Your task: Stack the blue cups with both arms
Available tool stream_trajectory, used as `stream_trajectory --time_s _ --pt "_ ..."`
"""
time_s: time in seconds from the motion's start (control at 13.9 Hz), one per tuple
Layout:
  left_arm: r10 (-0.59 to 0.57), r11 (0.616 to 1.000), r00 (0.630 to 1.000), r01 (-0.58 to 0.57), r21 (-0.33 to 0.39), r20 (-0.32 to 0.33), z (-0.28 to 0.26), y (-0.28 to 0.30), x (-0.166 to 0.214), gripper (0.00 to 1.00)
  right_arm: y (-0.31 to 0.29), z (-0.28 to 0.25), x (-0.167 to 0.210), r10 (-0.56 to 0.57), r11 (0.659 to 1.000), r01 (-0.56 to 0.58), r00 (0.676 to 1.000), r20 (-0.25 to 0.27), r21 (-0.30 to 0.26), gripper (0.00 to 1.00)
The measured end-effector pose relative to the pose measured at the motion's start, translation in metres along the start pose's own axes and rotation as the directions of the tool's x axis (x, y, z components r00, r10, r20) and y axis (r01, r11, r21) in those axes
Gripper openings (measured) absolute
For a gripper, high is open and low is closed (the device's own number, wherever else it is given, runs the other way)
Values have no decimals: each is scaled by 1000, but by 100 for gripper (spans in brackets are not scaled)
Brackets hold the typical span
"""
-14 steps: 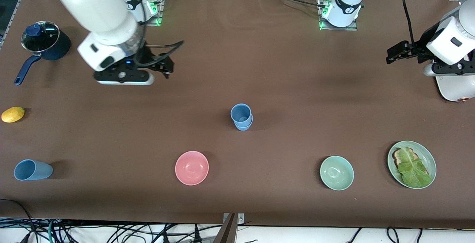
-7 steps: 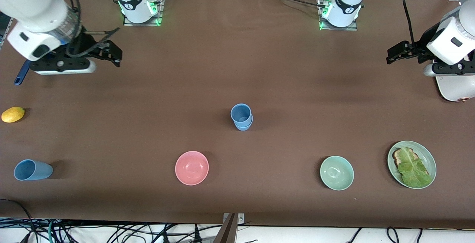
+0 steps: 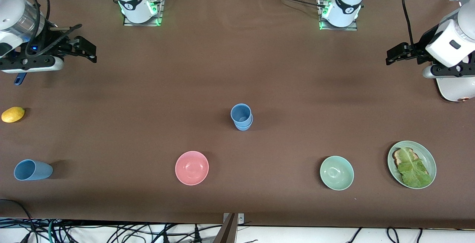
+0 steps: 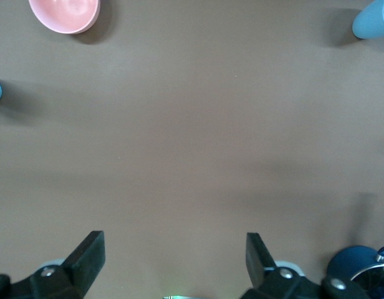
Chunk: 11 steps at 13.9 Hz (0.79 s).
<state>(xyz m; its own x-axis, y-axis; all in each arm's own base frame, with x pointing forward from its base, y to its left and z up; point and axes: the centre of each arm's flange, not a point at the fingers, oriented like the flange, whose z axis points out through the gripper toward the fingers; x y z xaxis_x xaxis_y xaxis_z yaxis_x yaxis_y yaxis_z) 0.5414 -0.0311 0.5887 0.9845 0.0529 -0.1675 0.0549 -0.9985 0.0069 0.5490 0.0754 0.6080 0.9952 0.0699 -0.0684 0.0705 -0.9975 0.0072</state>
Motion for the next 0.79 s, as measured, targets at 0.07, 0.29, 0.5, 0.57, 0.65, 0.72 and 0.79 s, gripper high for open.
stream_trajectory --time_s 0.07,0.29,0.5,0.57,0.65,0.72,0.79 --pt "0 1000 1000 0 0 0 0 0 0 100 7 0 0 13 1000 -13 1000 0 1 100" --pt "0 1000 1000 0 0 0 0 0 0 100 21 1 1 36 999 -36 999 2 2 100" --pt "0 1000 1000 0 0 0 0 0 0 100 22 1 1 38 999 -38 999 3 2 100" --pt "0 1000 1000 0 0 0 0 0 0 100 22 1 1 37 999 -37 999 3 2 100" --pt "0 1000 1000 0 0 0 0 0 0 100 22 1 1 36 999 -36 999 2 2 100" --pt "0 1000 1000 0 0 0 0 0 0 100 21 1 1 34 999 -34 999 2 2 100" --pt "0 1000 1000 0 0 0 0 0 0 100 20 1 1 32 999 -32 999 1 2 100"
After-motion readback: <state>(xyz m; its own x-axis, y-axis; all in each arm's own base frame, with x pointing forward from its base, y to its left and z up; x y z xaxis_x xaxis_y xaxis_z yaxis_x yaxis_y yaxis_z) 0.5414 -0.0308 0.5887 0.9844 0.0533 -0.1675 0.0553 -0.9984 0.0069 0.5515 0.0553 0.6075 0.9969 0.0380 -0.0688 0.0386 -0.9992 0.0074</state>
